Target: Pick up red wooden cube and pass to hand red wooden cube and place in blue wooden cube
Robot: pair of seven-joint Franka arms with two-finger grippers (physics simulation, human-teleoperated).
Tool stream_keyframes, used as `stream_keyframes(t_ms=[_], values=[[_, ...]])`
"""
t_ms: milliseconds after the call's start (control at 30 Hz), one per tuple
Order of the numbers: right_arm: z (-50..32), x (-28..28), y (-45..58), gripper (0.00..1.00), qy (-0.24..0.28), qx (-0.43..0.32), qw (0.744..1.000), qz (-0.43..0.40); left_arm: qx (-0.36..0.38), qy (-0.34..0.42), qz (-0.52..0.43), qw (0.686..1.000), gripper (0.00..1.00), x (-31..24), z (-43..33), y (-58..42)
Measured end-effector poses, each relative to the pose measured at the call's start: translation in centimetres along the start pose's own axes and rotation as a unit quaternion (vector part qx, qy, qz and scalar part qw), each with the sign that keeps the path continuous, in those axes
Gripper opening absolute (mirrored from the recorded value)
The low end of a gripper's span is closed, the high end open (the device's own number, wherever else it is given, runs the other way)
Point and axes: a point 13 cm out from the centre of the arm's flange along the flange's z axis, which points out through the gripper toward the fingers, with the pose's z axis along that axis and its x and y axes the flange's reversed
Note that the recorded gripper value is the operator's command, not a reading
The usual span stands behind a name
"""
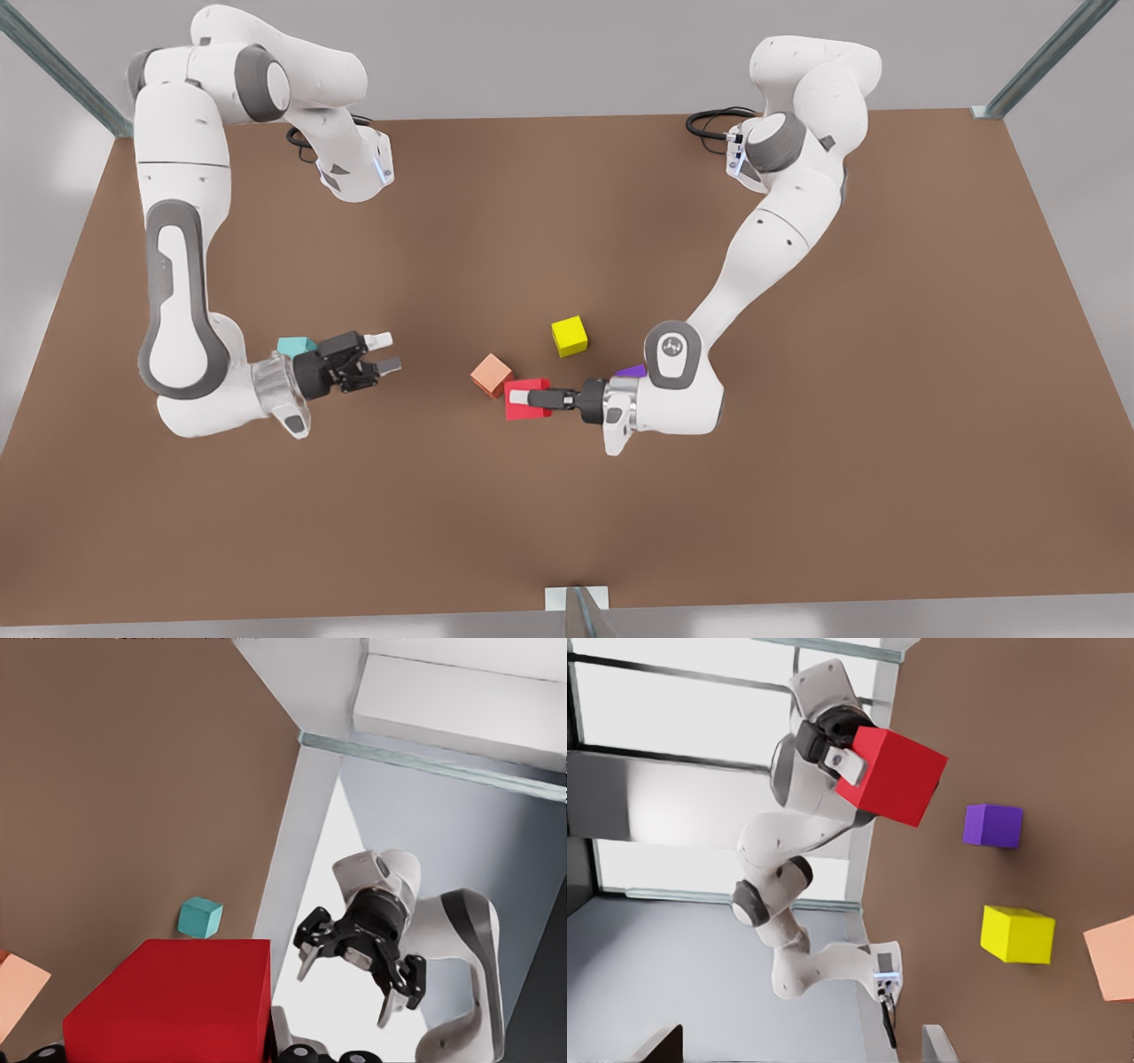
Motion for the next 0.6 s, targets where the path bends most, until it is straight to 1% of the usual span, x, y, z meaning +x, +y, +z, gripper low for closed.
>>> stream_keyframes(t_ms=[133,267,600], values=[[1.4,-1.3,-1.2,1.00,-0.015,0.010,0.993,-0.113,0.002,-0.006,0.021,1.000,0.40,-0.2,0.1,0.3],[2.3,-2.6,-2.3,1.00,-0.029,0.011,0.979,-0.202,0.009,0.004,0.045,0.999,0.40,1.3,2.0,-0.6],[5.2,-7.2,-3.4,1.00,-0.076,-0.005,0.929,-0.363,0.017,0.000,0.073,0.997,0.40,1.2,2.4,-0.4]])
